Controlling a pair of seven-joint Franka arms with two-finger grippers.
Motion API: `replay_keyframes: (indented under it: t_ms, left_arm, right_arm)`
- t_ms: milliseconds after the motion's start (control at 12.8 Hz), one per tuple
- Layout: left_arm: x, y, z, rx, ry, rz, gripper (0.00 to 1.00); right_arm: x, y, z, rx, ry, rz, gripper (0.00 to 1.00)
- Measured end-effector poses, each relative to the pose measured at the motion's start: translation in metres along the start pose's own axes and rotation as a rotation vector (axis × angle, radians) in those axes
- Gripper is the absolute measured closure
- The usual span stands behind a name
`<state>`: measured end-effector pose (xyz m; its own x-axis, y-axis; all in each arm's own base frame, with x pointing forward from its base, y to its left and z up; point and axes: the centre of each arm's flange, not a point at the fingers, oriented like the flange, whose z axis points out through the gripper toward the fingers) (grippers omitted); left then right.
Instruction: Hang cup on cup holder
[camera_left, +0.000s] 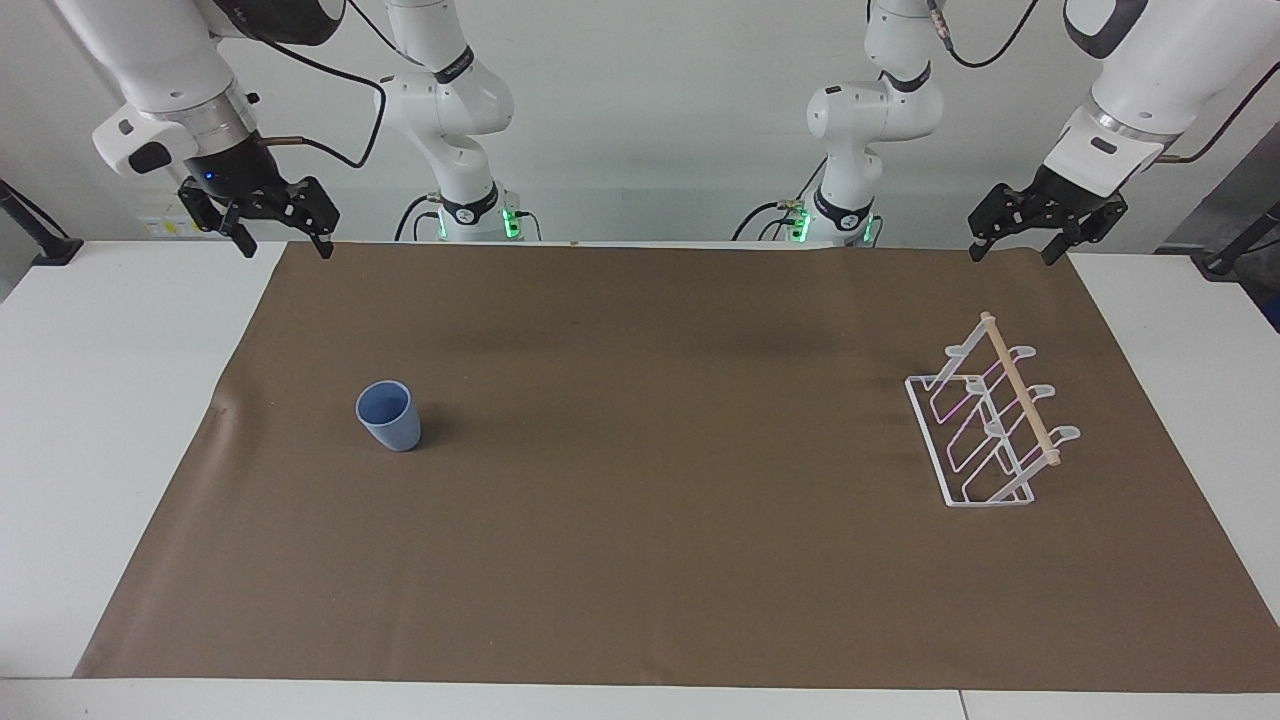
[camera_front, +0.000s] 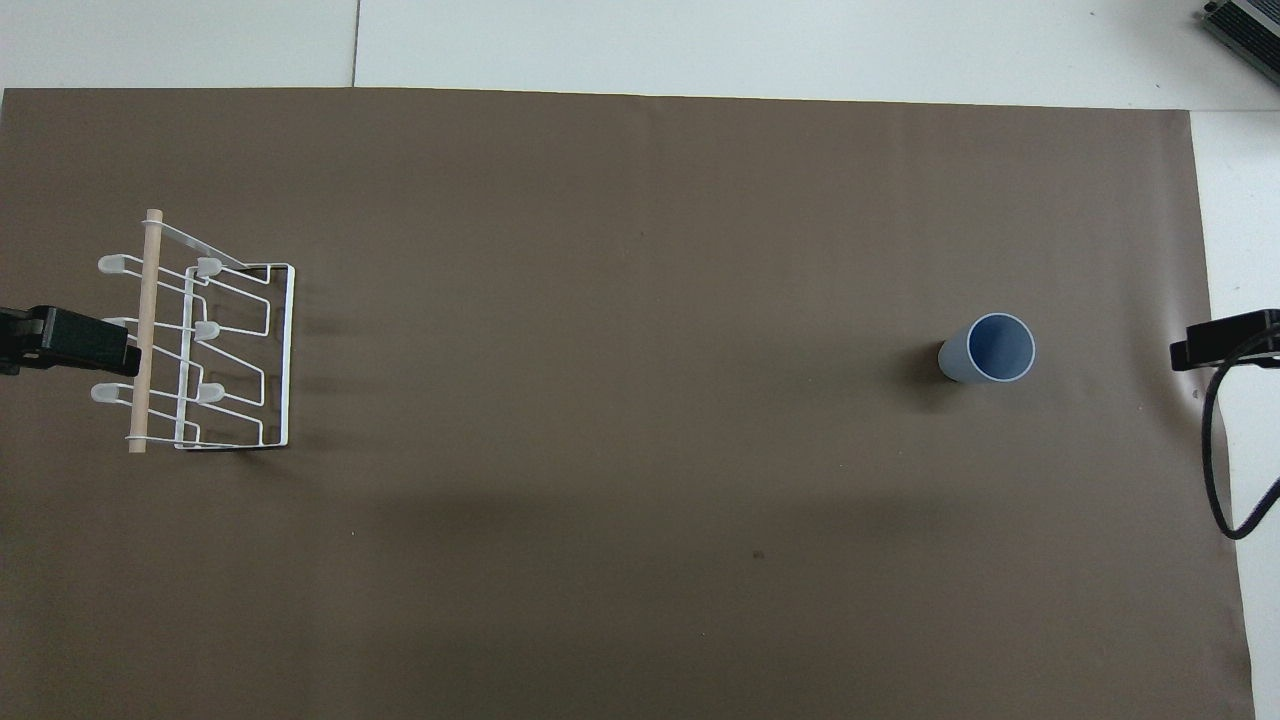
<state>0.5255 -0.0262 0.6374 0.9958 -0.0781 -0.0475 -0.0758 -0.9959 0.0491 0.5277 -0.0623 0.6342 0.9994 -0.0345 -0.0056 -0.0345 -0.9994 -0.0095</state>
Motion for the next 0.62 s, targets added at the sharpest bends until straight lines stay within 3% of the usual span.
replay_keyframes:
  t_ms: [625]
  left_arm:
    - [-0.0021, -0.0009, 0.0035, 0.0, -0.007, 0.012, 0.0]
  right_arm:
    - [-0.0007, 0.0084, 0.0, 0.0, 0.001, 0.015, 0.0]
